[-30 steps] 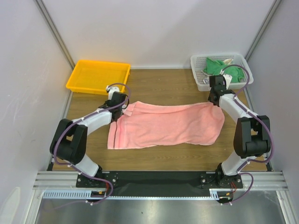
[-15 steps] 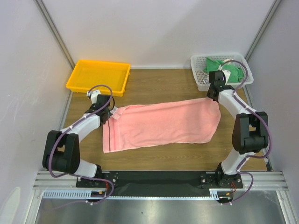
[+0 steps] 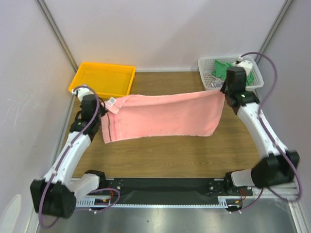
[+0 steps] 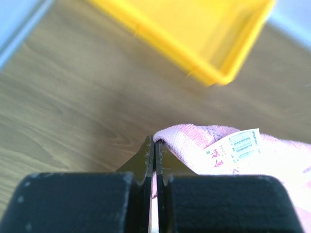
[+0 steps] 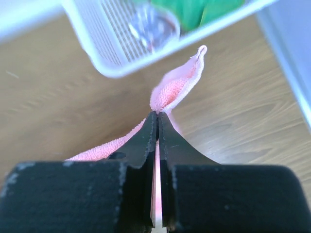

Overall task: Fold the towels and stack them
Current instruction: Flatten out the crumpled towel

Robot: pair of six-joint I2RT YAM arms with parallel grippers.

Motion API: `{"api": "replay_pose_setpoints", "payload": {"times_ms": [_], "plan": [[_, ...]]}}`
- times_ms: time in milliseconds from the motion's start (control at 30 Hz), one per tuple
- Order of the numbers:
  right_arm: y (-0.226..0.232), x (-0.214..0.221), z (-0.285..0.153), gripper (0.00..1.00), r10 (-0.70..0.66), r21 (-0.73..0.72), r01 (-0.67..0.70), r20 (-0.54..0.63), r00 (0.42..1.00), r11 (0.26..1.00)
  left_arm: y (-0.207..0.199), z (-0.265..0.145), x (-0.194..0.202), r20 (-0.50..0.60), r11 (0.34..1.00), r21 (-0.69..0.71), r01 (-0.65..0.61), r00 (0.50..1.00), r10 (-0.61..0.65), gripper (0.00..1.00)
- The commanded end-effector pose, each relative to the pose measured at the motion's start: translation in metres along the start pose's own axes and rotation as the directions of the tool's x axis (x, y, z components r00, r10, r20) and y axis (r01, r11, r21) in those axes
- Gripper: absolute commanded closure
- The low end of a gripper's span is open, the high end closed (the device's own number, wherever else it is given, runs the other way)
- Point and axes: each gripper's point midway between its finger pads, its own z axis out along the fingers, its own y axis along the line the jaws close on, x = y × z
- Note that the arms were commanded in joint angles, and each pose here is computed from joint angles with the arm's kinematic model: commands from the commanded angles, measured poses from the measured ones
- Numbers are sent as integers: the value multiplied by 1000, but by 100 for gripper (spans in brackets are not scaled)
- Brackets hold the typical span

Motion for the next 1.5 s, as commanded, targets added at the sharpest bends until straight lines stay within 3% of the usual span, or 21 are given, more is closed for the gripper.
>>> {"api": "replay_pose_setpoints", "payload": {"times_ms": [0, 333, 500, 633, 733, 867, 1033, 1267, 1400, 1467], "plan": [[-32, -70, -80, 100, 73, 6, -76, 214, 974, 997, -7, -48, -58, 141, 996, 90, 14, 990, -27, 100], [-92, -97, -217, 100, 134, -31, -131, 354, 926, 991, 8, -152, -88, 274, 965, 260, 31, 956, -104, 100], [-121, -79, -247, 100, 128, 16, -140, 302, 945, 990, 38, -202, -97, 330, 969, 244, 48, 935, -129, 100], [-141, -67, -258, 100, 113, 100, -142, 252, 961, 985, 47, -196, -84, 274, 982, 181, 50, 957, -99, 100], [-145, -42, -235, 100, 46, 210, -77, 150, 988, 975, 42, -164, -58, 165, 990, 136, 47, 984, -70, 100], [-135, 11, -170, 100, -64, 316, 64, -8, 998, 947, 36, -110, -21, 75, 992, 74, 98, 992, -104, 100], [-92, 47, -86, 100, -79, 263, 114, -139, 987, 958, 36, -66, 3, 5, 991, -37, 125, 992, -125, 100], [-68, 103, 16, 100, -120, 294, 201, -273, 955, 934, 51, -4, 47, -59, 964, -244, 106, 991, -124, 100], [-67, 121, 44, 100, -138, 316, 241, -316, 939, 918, 47, 25, 74, -165, 966, -258, 2, 985, -46, 100], [-61, 126, 55, 100, -136, 276, 229, -318, 938, 933, 46, 32, 72, -164, 963, -269, -23, 986, -23, 100]]}}
